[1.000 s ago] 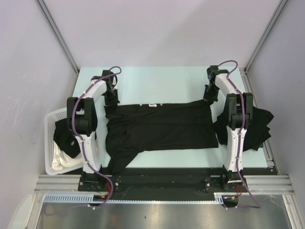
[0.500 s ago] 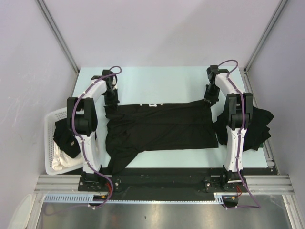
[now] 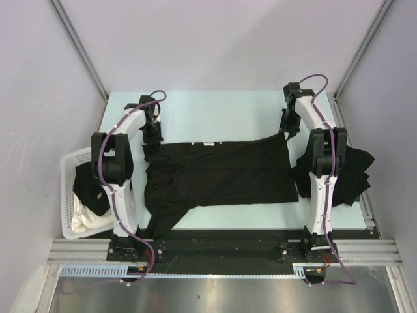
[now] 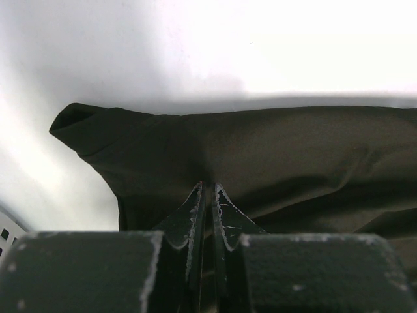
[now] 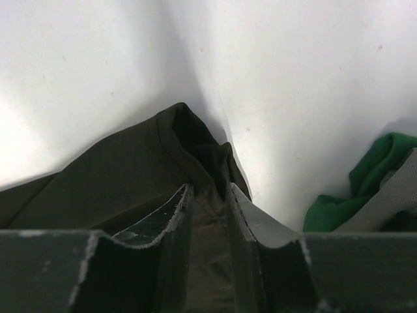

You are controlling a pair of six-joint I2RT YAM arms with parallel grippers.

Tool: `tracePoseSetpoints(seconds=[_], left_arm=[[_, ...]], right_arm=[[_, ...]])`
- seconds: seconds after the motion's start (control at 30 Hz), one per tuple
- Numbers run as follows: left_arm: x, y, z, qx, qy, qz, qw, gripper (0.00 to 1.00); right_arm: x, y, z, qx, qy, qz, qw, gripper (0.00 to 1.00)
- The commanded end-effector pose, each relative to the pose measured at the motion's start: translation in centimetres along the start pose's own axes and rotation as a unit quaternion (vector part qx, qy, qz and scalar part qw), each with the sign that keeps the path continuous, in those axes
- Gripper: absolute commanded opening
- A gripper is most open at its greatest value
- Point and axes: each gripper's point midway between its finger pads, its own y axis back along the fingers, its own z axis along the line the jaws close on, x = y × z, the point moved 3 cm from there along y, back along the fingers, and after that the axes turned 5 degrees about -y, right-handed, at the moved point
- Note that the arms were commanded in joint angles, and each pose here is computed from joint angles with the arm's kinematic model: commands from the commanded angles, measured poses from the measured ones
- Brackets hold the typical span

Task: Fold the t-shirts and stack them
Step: Fold the tshirt

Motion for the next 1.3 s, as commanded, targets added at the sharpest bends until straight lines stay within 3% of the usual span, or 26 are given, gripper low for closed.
tracePoseSetpoints(seconds=[0.0, 0.47, 1.0, 1.1, 1.27], left_arm=[[-0.4, 1.6, -0.5, 0.009, -0.017, -0.018, 1.0, 0.11], [-1.0, 2.2, -0.5, 0.01, -0.023, -0.024, 0.999, 0.11], [-0.6, 2.9, -0.5, 0.01, -0.024, -0.024, 0.999, 0.11], [-0.6, 3.0, -0.5, 0.01, -0.025, -0.025, 0.999, 0.11], [-0.7, 3.2, -0.3, 0.007, -0.024, -0.029, 0.999, 0.1]], right_arm=[[-0.1, 0.1, -0.3, 0.016, -0.005, -0.005, 1.0, 0.31], [1.3, -1.7, -1.7, 0.043, -0.017, 0.022, 0.999, 0.34], [0.4, -4.1, -1.4, 0.002, -0.017, 0.012, 1.0, 0.39], [0.7, -4.7, -1.5, 0.003, -0.014, 0.02, 1.0, 0.38], [1.2, -5.5, -1.4, 0.0, -0.011, 0.029, 1.0, 0.28]])
